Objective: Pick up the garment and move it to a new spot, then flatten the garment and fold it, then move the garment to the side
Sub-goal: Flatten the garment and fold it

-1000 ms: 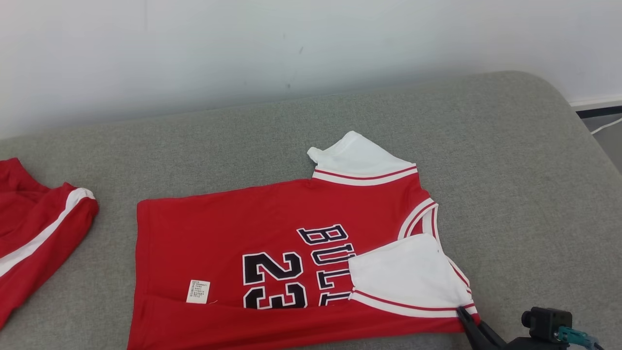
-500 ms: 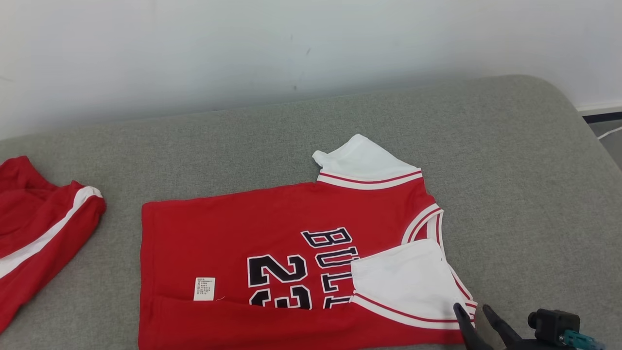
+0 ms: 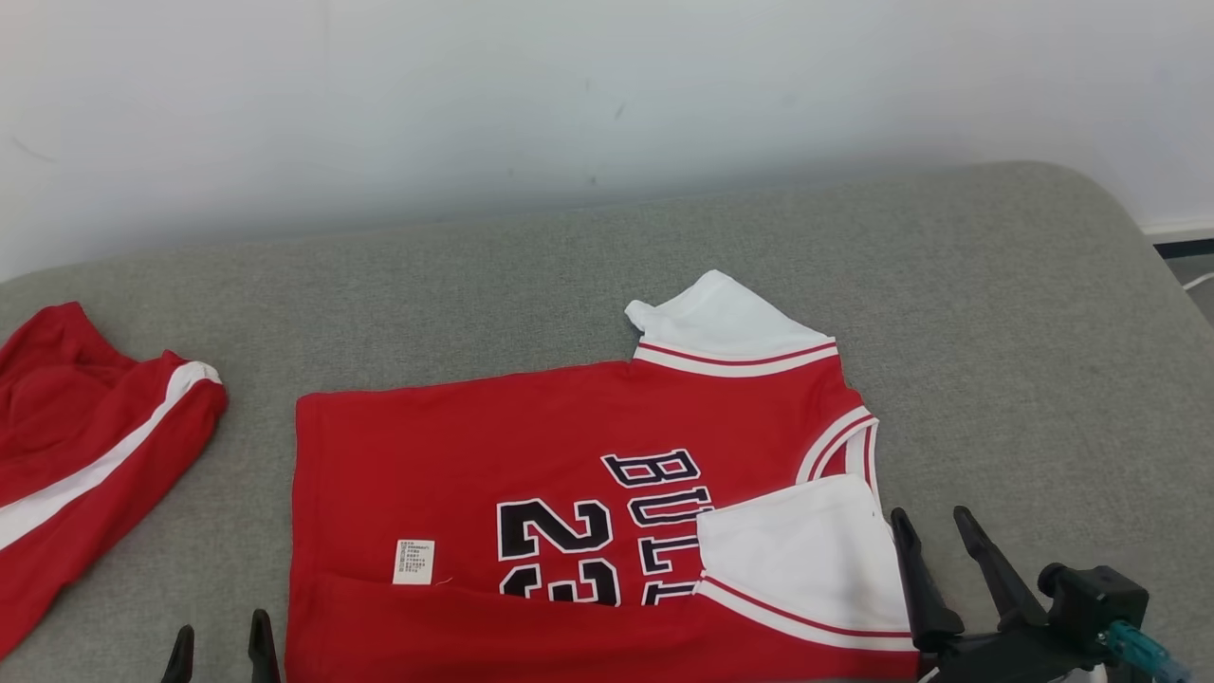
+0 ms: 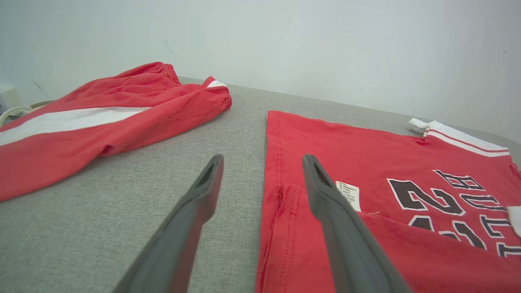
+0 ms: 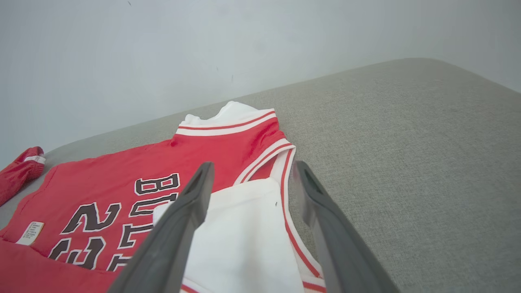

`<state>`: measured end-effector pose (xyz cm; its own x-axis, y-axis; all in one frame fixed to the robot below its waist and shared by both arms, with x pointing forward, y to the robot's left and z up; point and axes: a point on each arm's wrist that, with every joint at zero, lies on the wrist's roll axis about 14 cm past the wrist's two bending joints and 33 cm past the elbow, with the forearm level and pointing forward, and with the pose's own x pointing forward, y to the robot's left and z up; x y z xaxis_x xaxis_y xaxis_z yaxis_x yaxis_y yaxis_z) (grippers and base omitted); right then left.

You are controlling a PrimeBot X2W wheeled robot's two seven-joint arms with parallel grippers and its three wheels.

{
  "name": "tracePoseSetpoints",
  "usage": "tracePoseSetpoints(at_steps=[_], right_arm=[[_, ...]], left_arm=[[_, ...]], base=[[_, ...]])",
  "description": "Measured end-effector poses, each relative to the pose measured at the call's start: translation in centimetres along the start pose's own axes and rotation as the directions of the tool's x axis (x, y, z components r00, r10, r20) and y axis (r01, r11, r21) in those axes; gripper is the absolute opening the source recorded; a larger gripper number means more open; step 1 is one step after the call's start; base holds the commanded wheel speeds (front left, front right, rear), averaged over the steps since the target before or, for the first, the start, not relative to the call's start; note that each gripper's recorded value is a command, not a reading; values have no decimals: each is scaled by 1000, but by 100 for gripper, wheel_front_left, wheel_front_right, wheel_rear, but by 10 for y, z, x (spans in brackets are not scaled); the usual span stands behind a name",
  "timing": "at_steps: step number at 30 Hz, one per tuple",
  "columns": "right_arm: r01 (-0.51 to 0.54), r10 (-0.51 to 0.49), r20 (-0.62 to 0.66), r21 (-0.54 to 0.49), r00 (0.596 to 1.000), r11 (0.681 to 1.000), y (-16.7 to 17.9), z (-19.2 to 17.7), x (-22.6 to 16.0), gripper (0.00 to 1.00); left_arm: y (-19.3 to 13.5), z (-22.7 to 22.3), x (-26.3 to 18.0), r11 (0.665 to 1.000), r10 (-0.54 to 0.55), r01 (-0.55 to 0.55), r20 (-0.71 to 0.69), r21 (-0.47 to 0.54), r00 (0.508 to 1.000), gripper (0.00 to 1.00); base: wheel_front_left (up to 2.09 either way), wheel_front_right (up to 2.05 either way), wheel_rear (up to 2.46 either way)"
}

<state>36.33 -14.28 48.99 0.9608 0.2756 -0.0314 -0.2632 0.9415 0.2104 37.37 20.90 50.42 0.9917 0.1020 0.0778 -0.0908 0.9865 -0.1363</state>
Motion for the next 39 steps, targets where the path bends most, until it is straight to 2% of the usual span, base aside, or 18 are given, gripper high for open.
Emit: tracePoseSetpoints(at_steps=[7, 16, 23, 32, 39], right_arm=[[-22, 26, 44, -76, 999, 997, 9, 5, 7, 100], [-32, 38, 83, -75, 996, 997, 19, 9, 10, 100], [-38, 45, 91, -79, 995, 996, 20, 11, 13, 100], [-48, 59, 112, -96, 992, 994, 21, 21, 23, 100], [-27, 39, 132, -93, 990, 995, 15, 27, 36, 100]], left_arm=[[-2, 15, -3, 1000, -1, 0, 46, 26, 999, 100], [-4, 22, -3, 999, -5, 2, 68, 45, 998, 100], [-14, 24, 11, 997, -67, 63, 75, 52, 995, 100], [-27, 21, 58, 982, -169, 163, 56, 92, 984, 100], [-36, 6, 102, 976, -210, 210, -1, 61, 978, 100]], base=[[0, 0, 0], [0, 0, 0], [0, 0, 0], [0, 0, 0], [0, 0, 0]])
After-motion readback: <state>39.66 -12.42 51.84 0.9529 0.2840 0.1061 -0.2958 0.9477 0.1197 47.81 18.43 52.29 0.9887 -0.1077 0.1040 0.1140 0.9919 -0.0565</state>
